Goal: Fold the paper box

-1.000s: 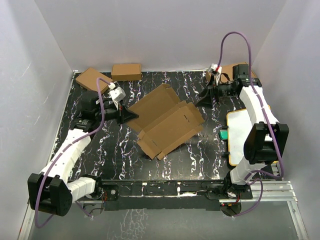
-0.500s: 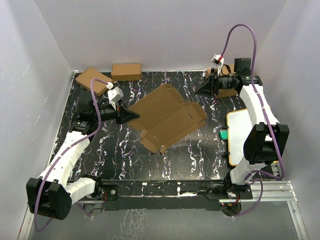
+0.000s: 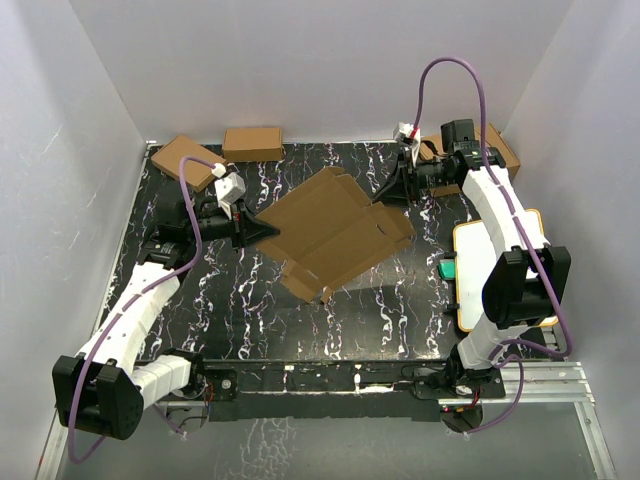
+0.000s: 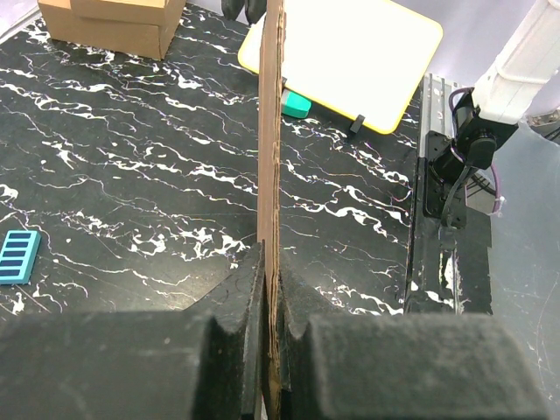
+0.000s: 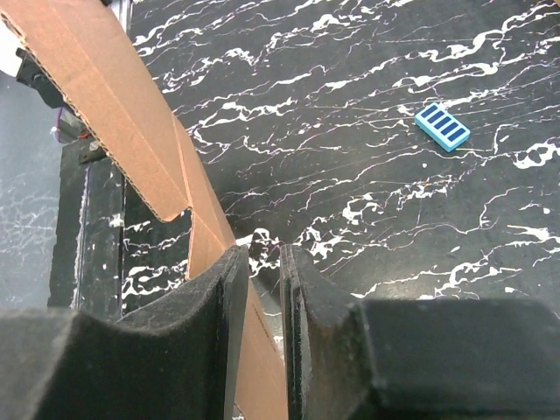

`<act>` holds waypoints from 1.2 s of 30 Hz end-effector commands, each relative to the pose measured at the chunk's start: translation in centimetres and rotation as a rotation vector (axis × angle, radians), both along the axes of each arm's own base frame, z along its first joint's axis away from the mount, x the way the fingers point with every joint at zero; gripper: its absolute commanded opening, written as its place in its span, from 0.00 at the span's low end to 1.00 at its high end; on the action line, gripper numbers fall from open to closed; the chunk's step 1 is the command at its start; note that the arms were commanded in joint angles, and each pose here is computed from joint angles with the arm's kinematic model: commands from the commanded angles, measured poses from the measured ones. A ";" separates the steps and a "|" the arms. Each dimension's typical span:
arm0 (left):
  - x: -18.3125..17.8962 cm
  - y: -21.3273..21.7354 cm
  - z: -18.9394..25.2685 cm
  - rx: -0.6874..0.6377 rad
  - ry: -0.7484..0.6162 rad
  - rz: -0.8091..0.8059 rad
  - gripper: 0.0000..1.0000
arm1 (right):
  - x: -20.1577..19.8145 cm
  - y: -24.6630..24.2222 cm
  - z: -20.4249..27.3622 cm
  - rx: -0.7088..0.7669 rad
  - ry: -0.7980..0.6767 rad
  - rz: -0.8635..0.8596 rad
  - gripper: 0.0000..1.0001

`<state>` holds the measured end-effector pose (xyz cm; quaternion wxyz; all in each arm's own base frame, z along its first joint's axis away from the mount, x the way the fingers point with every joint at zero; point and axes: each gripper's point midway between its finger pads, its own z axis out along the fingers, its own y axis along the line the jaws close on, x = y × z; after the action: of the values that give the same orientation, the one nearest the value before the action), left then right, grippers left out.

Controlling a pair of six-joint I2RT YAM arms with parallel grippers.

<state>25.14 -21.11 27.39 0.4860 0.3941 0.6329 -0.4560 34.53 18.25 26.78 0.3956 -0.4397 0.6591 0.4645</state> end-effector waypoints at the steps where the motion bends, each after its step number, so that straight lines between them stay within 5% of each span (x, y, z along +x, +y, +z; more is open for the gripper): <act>1: -0.7 -0.1 0.9 -0.016 -0.047 -0.032 0.00 | -0.9 0.1 2.7 -0.004 -0.151 0.040 0.27; 36: -1.1 -0.5 1.6 -0.042 -0.044 -0.084 0.00 | -2.1 2.4 0.8 -0.047 -0.266 0.156 0.35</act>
<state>24.91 -21.31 27.75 0.4835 0.3963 0.6255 -0.4669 32.20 19.99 26.52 0.4034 -0.5291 0.6195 0.4165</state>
